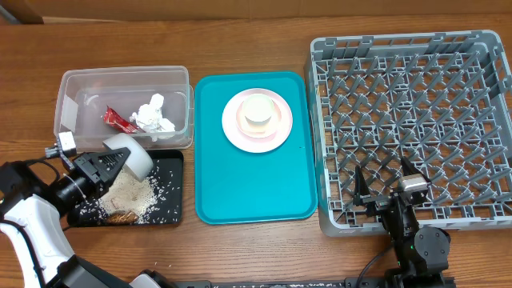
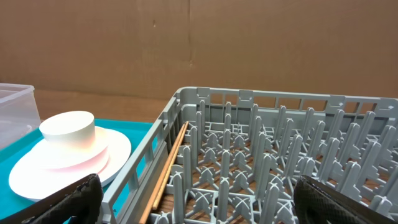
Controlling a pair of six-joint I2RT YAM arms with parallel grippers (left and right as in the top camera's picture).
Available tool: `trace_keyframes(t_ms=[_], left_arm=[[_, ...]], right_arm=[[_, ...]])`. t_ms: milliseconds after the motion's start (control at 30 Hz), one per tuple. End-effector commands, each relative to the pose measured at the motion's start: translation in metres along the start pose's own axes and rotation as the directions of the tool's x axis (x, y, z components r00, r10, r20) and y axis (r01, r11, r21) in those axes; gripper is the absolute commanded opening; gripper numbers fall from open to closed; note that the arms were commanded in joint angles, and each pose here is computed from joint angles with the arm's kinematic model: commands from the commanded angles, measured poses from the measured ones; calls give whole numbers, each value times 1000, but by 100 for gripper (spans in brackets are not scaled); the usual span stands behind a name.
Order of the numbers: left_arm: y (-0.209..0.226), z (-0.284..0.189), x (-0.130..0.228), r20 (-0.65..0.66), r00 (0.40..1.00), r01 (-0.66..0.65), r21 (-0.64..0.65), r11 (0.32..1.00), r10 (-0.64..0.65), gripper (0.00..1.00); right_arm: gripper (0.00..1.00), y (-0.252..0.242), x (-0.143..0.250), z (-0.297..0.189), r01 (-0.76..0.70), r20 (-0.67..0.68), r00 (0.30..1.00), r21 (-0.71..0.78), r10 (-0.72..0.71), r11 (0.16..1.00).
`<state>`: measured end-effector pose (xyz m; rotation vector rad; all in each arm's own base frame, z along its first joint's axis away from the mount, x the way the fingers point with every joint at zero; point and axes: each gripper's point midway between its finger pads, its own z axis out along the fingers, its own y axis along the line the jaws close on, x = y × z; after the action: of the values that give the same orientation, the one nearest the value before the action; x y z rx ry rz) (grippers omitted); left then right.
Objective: Sort waste into correct bins and load items into the dishwasher
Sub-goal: 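Tilt the bowl to pour food scraps onto the black tray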
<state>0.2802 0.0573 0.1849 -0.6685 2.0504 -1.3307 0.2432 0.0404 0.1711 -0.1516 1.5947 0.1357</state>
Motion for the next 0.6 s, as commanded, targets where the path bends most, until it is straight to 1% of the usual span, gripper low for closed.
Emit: trace_keyframes(t_ms=[0,100,333,433,500,567], left_arm=[[-8,-1,3,2,1000,-4,42,999,3,4],[0,-1,-1,11,999,-37,-4,999,37,4],[-4,-1,3,0,1000,11,17,1000,-11,4],[-4,-1,2,5,999,-37,17,999,37,4],[-11,-1,6,-3,1000,-9,55,998,9,4],[-20,-2,7,2,999,-33,108,994,33,4]], right_arm=[[100,0,1,0,0,8,1000,1,0,1000],[100,0,1,0,0,8,1000,1,0,1000],[100,0,1,0,0,8,1000,1,0,1000],[100,0,1,0,0,8,1000,1,0,1000],[100,0,1,0,0,8,1000,1,0,1000],[100,0,1,0,0,8,1000,1,0,1000]])
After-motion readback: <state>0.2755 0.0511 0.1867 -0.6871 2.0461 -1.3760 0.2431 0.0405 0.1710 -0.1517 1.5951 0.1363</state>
